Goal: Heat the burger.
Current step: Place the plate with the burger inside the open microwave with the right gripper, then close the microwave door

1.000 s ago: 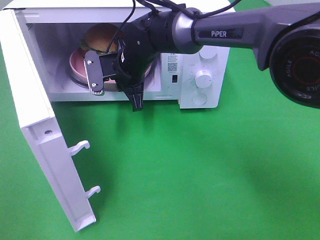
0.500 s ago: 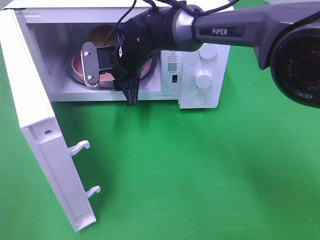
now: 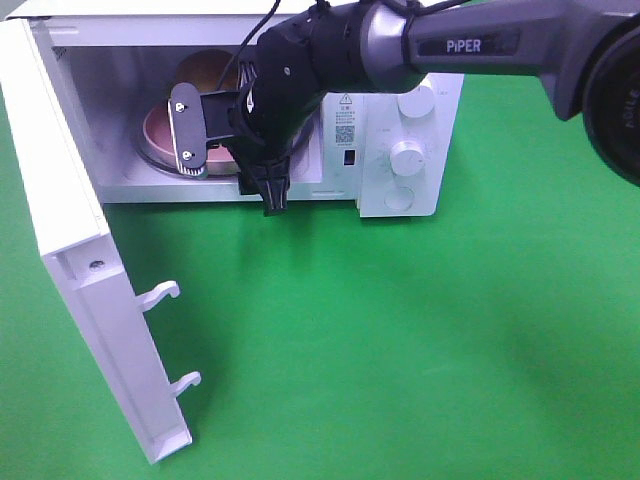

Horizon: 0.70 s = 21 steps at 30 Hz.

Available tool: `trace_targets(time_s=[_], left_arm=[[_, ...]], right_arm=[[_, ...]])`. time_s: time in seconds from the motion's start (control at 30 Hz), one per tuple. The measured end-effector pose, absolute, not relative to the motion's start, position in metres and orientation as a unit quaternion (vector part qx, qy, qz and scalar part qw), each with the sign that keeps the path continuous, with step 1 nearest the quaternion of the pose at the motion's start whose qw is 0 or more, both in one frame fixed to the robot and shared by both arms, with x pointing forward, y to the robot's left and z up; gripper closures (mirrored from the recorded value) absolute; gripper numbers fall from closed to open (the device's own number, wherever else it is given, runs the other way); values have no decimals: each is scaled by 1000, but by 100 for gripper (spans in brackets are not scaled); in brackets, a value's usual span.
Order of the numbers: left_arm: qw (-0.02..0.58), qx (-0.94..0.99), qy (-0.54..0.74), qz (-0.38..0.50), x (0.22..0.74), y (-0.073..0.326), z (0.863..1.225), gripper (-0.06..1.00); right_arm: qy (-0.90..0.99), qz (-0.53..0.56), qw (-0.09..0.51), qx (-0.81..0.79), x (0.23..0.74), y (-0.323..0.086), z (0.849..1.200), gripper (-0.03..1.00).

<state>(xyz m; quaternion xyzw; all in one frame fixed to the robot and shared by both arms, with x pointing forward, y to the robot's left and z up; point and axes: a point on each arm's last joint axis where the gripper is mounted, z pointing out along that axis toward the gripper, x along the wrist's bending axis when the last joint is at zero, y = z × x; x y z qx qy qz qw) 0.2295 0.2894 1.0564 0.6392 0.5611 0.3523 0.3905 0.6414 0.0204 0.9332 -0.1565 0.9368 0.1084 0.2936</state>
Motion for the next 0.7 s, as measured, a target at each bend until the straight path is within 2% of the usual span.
trace_targets(time_s=[0.2,0.7], left_arm=[[391,639,561,352,230,289,1056,-5],[391,639,561,352,230,289,1056,-5]], right_arm=[[931,120,305,-160,628,11,942,23],[919,140,329,-168,606,-5,958,21]])
